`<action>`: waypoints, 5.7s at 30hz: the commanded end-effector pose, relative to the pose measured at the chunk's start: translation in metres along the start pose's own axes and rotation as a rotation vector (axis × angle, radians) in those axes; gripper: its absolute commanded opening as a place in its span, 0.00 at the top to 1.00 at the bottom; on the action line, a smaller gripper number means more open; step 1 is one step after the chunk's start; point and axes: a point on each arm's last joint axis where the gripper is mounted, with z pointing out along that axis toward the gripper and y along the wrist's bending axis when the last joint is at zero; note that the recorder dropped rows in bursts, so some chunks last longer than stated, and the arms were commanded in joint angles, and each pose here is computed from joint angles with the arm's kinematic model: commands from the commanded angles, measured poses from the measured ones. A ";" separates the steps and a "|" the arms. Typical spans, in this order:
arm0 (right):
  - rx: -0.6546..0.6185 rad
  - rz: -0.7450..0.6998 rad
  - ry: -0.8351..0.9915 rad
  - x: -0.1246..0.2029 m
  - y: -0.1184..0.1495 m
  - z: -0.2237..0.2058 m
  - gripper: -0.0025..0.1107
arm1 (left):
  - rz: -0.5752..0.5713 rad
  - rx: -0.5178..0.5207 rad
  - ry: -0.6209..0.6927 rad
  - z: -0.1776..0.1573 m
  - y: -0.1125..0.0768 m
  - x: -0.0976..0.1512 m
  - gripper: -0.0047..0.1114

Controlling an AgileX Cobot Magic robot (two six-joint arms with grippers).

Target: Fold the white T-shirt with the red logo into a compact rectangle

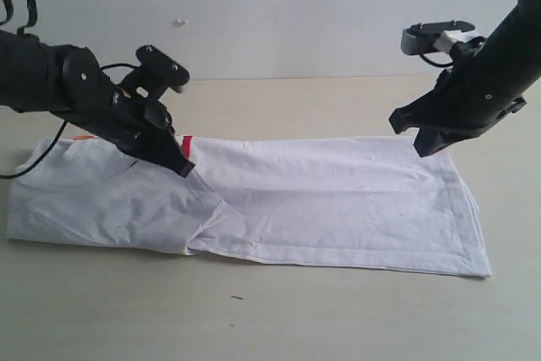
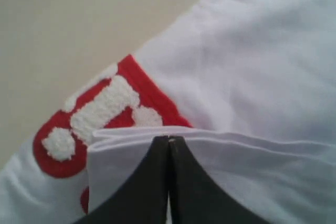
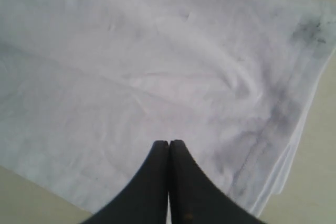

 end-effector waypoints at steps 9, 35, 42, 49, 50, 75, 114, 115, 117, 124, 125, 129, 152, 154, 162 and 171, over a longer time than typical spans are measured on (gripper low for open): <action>0.112 0.051 -0.143 -0.012 -0.027 0.090 0.98 | -0.242 -0.098 -0.016 0.040 0.041 0.034 0.96; 0.076 -0.020 -0.248 -0.029 0.000 -0.043 0.98 | -0.408 -0.074 -0.110 -0.105 0.032 0.029 0.96; 0.087 -0.042 -0.267 0.023 0.016 -0.090 0.98 | -0.659 -0.092 -0.002 -0.145 0.043 0.083 0.92; 0.004 -0.021 -0.087 0.039 0.023 -0.084 0.98 | -0.979 -0.182 0.049 -0.155 0.103 0.137 0.37; 0.001 -0.020 -0.085 0.039 0.023 -0.084 0.98 | -1.020 -0.171 0.037 -0.149 0.114 0.138 0.40; -0.049 -0.011 -0.146 0.033 0.027 -0.086 0.98 | -1.051 0.151 0.126 -0.015 0.172 0.154 0.40; 0.114 0.263 -0.236 0.024 -0.028 -0.119 0.62 | -0.639 0.417 -0.155 -0.130 0.040 -0.084 0.96; 0.111 0.285 -0.236 0.025 -0.033 -0.121 0.62 | -0.625 0.426 -0.173 -0.131 0.033 -0.095 0.96; 0.093 0.331 -0.245 0.027 -0.039 -0.123 0.62 | -0.593 0.450 -0.206 -0.129 0.014 -0.116 0.96; 0.092 0.342 -0.247 0.028 -0.042 -0.123 0.62 | -0.489 0.575 -0.223 -0.089 -0.057 -0.177 0.96; 0.098 0.338 -0.245 0.028 -0.042 -0.123 0.62 | -0.472 0.589 -0.222 -0.084 -0.065 -0.182 0.96; 0.104 0.337 -0.259 0.027 -0.043 -0.124 0.60 | -0.418 0.627 -0.233 -0.043 -0.110 -0.198 0.96; -0.023 0.442 0.126 0.053 -0.083 0.002 0.51 | -0.253 0.213 -0.052 -0.087 -0.048 -0.192 0.51; -0.061 0.442 0.083 0.048 -0.084 0.012 0.51 | -0.262 0.203 -0.041 -0.092 -0.039 -0.189 0.51; -0.107 0.502 0.087 0.049 -0.090 0.051 0.51 | -0.257 0.173 -0.056 -0.106 -0.030 -0.190 0.59; -0.225 0.480 0.006 0.041 -0.085 0.062 0.52 | -0.274 0.146 -0.056 -0.109 -0.016 -0.187 0.59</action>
